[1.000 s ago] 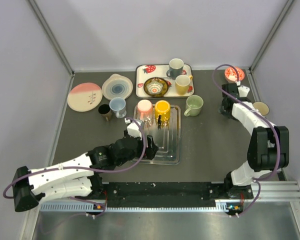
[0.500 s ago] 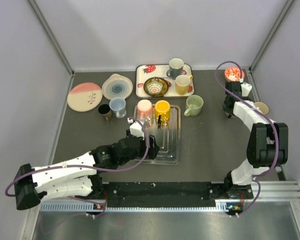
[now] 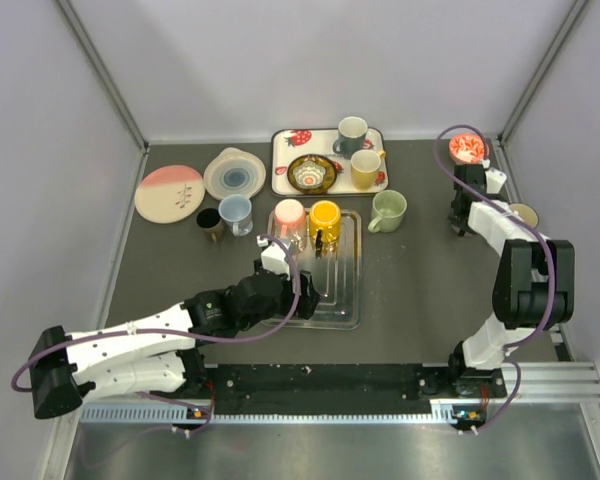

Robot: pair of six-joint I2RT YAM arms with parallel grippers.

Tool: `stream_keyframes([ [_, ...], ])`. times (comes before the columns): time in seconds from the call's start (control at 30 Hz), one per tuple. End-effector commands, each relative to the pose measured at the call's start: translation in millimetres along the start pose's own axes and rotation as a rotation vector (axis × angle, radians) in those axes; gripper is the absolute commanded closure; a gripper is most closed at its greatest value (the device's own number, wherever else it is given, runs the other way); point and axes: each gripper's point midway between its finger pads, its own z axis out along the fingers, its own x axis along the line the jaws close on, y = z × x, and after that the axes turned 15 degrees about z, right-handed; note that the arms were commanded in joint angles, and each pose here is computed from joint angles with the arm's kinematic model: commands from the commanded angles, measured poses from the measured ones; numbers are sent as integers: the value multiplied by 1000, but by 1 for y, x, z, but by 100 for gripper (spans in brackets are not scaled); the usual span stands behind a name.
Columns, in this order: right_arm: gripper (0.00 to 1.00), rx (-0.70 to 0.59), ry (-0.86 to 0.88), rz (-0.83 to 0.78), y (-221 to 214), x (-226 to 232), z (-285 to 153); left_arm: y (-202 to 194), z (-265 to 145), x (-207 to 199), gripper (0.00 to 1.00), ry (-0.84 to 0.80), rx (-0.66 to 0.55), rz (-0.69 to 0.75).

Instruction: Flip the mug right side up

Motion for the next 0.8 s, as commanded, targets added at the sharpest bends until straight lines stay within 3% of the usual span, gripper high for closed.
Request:
stream_keyframes([
  [0.0, 68, -27, 7, 17, 11, 3, 5, 10, 1, -6, 10, -21, -38, -7],
  [0.2, 83, -16, 1, 5, 8, 0, 7, 9, 0, -6, 10, -24, -37, -13],
  [0.3, 100, 0, -15, -8, 4, -4, 8, 8, 0, -5, 10, -23, -35, -15],
  [0.47, 100, -3, 17, 16, 7, -3, -7, 11, -2, -6, 10, -28, -49, -24],
  [0.77, 100, -69, 193, 42, 20, 9, -86, 29, -3, -10, 10, -37, -103, -44],
])
